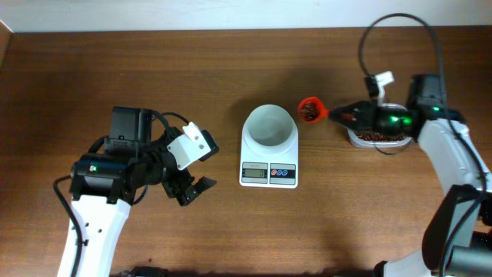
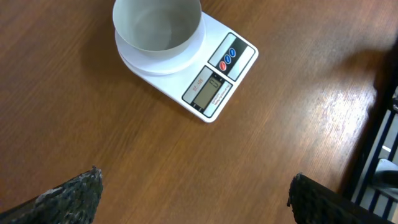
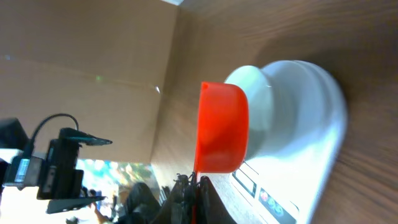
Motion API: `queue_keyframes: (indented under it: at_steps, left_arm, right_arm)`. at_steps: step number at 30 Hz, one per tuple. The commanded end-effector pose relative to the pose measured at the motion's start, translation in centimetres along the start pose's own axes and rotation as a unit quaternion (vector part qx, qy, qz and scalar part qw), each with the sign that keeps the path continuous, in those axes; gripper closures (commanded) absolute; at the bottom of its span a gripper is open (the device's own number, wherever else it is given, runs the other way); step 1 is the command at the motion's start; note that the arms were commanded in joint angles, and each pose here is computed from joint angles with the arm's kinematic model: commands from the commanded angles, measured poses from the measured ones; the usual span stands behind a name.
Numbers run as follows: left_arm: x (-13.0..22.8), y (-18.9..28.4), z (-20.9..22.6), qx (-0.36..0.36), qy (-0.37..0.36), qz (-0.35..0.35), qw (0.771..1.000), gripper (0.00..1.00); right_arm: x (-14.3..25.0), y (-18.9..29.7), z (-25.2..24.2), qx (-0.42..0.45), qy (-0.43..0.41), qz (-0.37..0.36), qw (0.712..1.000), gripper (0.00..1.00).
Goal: Scoop and weigh 50g on scale
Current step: 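Carry the filled scoop with the right gripper over the scale bowl, then tilt the scoop with the right gripper to pour beans into the bowl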
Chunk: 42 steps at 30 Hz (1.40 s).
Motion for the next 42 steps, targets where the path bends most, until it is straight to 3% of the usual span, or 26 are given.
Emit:
queue_keyframes:
  at_steps: [1, 14, 42]
  left_arm:
    - [-0.5, 0.4, 0.4, -0.007, 0.0, -0.006, 1.0, 0.01]
    - [-0.5, 0.4, 0.4, -0.007, 0.0, -0.006, 1.0, 0.01]
    - [-0.5, 0.4, 0.4, -0.007, 0.0, -0.006, 1.0, 0.01]
  right_arm:
    - [0.5, -2.6, 0.3, 0.014, 0.001, 0.021, 1.0, 0.96]
    - [0.9, -6.9, 0.3, 0.072, 0.125, 0.037, 0.989, 0.96]
    - [2.6, -8.9, 1.2, 0.23, 0.242, 0.036, 0.942, 0.96]
Point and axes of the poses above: each gripper's point midway between its finger pads, its own y axis back along the fingers, its own z axis along the line the jaws close on, x = y × z, the point moved 1 cm from there along y, back along the fingers, and after that the axes turned 4 degrees about -y, right-handed, at the moved point
